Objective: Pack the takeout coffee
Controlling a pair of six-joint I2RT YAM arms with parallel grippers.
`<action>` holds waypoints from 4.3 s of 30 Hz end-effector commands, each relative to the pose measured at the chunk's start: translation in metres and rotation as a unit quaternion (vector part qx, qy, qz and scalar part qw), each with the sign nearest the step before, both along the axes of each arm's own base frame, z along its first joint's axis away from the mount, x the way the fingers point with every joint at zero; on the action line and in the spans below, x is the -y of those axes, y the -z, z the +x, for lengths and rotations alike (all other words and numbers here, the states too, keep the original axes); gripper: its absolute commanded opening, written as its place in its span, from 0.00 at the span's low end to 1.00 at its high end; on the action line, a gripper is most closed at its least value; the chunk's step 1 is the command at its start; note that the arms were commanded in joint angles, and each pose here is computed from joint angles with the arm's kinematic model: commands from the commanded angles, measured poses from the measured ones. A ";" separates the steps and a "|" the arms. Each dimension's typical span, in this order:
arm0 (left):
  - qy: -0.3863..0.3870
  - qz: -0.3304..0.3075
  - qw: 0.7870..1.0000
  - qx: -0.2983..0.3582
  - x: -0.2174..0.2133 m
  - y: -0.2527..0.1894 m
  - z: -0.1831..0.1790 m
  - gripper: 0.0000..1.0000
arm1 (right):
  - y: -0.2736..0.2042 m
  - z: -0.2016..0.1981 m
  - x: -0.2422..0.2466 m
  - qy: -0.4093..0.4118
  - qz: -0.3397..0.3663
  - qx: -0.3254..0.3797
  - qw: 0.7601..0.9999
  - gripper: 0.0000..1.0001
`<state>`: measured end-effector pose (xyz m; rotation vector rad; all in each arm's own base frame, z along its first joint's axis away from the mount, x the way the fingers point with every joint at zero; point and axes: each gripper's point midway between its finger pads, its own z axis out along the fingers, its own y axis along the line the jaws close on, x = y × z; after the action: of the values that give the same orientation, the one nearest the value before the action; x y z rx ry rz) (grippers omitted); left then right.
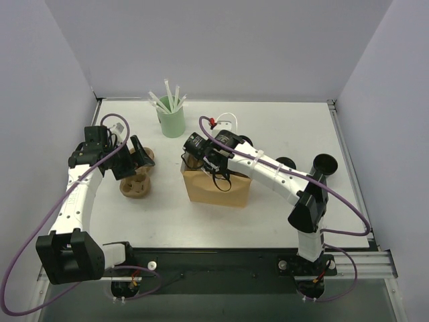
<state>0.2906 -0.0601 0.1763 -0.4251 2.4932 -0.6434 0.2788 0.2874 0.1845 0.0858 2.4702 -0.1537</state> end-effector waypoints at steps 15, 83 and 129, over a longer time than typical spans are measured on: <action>-0.005 -0.009 1.000 0.027 0.003 -0.004 0.004 0.97 | -0.020 -0.022 0.013 -0.037 0.023 -0.043 0.998 0.40; 0.145 -0.073 0.966 0.202 0.141 -0.129 0.002 0.66 | -0.080 -0.001 -0.010 -0.208 0.124 0.000 0.970 0.48; 0.257 -0.007 0.927 0.271 0.160 -0.134 0.003 0.00 | -0.133 -0.027 -0.008 -0.520 0.068 0.130 0.842 0.08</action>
<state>0.2833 -0.2265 0.2826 0.4489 2.0644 -0.9033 0.2444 0.2937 0.2967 -1.1581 1.9676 0.4700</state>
